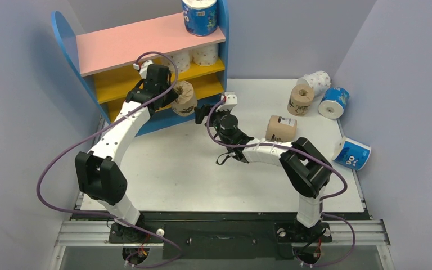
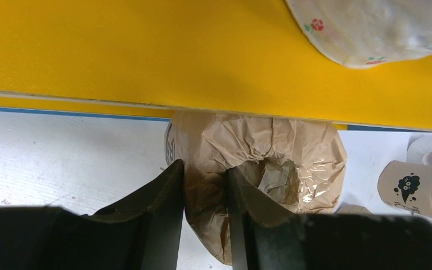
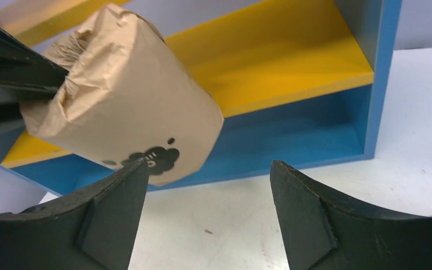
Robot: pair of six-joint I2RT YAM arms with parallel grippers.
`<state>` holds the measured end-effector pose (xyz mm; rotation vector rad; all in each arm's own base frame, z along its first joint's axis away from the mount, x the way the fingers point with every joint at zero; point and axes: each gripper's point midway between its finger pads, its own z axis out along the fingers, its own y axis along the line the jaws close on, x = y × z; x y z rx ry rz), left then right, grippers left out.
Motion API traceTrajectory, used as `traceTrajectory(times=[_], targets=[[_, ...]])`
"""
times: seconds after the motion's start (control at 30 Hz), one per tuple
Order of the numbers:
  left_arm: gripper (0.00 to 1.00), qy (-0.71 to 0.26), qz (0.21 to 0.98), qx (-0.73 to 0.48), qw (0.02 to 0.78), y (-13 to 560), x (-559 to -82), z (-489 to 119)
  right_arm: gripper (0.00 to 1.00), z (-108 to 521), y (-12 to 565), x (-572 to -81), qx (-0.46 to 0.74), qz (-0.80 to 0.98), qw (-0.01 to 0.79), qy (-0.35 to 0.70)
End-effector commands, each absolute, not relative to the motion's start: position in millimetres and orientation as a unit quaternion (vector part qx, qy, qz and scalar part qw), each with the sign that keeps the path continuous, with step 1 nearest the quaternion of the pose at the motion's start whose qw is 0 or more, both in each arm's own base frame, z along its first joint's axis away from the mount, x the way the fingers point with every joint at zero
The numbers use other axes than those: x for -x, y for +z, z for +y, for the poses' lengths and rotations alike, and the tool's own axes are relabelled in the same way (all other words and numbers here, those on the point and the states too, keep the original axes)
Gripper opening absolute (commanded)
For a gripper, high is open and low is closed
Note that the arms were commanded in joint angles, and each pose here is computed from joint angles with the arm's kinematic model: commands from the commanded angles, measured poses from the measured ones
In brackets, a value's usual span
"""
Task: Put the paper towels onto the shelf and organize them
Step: Pick up the paper towel from the center of the board.
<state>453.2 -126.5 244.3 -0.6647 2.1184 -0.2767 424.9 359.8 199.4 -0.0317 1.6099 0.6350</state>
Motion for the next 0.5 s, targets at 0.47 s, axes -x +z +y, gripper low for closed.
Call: traceTrajectory(times=[0.47], targets=[[0.35,-0.159,0.811,0.253,0.503,305,-479,-140,0.75,405,242,-440,0.036,0.651,0.679,0.339]])
